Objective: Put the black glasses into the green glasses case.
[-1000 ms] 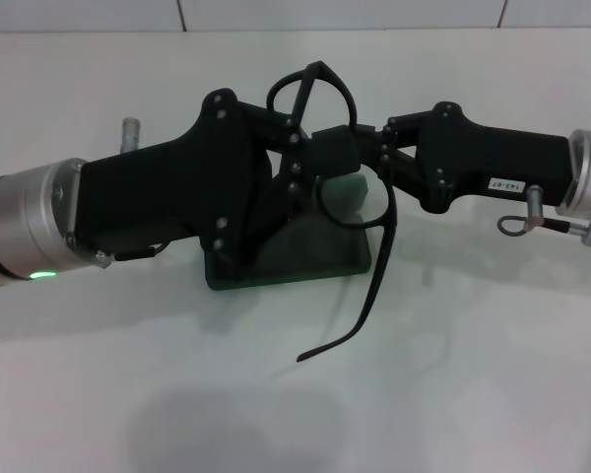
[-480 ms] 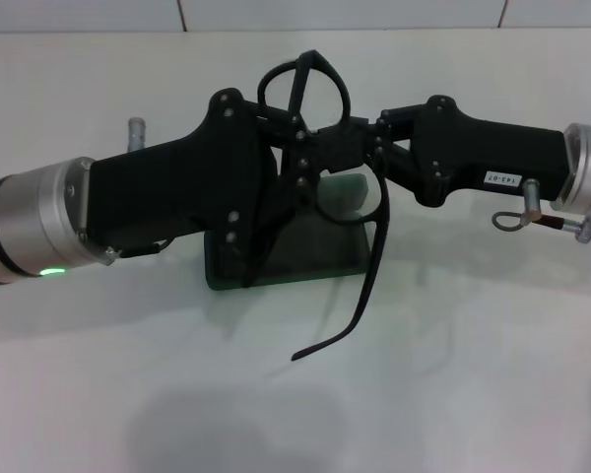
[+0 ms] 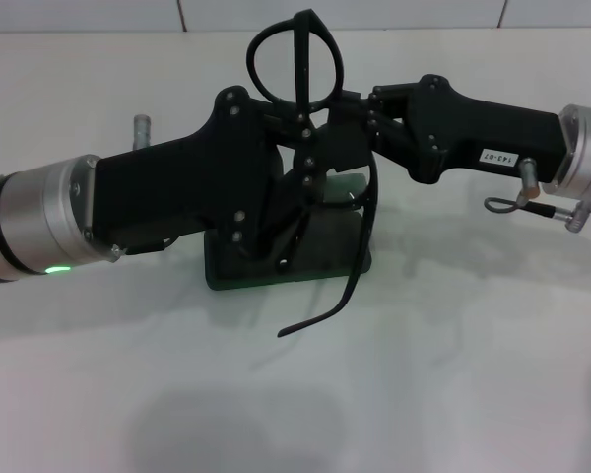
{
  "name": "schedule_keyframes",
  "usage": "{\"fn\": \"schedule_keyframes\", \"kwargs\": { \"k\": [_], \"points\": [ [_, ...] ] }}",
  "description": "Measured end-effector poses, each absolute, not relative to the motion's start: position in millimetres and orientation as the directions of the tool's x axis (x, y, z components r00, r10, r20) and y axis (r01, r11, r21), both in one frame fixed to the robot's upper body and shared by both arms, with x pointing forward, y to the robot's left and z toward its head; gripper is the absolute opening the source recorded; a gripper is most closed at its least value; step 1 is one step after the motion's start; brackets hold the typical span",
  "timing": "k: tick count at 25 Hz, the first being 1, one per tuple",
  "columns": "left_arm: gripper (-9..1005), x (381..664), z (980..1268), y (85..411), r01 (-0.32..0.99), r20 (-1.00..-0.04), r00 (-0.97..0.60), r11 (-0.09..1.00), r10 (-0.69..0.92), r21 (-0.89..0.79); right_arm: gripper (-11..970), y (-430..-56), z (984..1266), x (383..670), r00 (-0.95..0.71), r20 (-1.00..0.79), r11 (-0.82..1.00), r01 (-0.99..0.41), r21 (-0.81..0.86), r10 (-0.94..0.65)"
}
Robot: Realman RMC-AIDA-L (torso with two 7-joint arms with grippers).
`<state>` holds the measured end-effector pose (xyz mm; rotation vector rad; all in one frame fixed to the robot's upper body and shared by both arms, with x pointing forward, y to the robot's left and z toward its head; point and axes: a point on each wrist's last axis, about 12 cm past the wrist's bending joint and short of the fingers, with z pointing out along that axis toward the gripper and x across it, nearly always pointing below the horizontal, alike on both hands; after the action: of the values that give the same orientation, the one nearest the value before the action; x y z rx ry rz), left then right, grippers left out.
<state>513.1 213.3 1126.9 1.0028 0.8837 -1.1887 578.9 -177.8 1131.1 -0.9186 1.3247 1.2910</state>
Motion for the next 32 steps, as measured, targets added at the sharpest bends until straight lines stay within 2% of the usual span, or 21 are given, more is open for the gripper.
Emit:
{"fn": "schedule_keyframes", "kwargs": {
  "k": [8,32],
  "points": [
    [1,514,1127,212,0.983,-0.934,0.18,0.09,-0.308,0.159,49,-176,1133,579,-0.203,-0.97,0.116,-0.969,0.219,0.135],
    [2,526,1118,208,0.961,-0.948,0.226,0.209,-0.225,0.18,49,-176,1136,577,-0.228,-0.961,0.089,-0.966,0.244,0.16]
  ]
}}
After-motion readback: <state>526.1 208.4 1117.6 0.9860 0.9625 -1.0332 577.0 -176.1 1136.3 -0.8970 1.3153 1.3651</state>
